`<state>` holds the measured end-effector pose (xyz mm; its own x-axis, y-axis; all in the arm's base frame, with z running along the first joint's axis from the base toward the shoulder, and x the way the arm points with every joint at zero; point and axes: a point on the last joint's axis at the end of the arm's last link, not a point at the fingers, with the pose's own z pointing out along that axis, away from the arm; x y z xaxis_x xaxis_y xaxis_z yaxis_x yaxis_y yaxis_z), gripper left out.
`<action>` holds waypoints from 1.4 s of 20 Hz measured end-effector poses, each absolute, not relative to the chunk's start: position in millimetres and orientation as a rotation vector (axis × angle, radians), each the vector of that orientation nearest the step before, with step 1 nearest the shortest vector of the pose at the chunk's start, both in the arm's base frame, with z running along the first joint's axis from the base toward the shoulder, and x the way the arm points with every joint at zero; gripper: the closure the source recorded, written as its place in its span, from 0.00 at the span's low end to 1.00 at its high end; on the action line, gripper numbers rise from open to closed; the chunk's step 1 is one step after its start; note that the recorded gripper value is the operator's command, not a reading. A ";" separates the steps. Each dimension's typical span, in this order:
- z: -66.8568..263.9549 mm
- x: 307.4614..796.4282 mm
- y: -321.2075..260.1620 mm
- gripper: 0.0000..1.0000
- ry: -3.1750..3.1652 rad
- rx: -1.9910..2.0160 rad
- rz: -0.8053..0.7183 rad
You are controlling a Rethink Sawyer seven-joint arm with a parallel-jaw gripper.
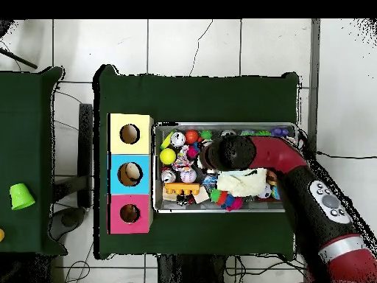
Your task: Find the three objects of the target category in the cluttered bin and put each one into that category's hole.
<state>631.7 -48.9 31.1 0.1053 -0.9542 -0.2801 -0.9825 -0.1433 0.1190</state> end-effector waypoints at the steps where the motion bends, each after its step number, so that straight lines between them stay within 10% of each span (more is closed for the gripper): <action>1: 36.6 632.4 -34.7 1.00 2.009 -2.247 0.449; 10: 61.3 624.3 85.7 1.00 2.188 -1.994 0.425; 28: 38.1 588.4 57.0 1.00 2.283 -1.849 0.465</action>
<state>588.4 57.0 38.1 -0.2186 -0.9215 -0.3210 -0.9736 0.1841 0.1346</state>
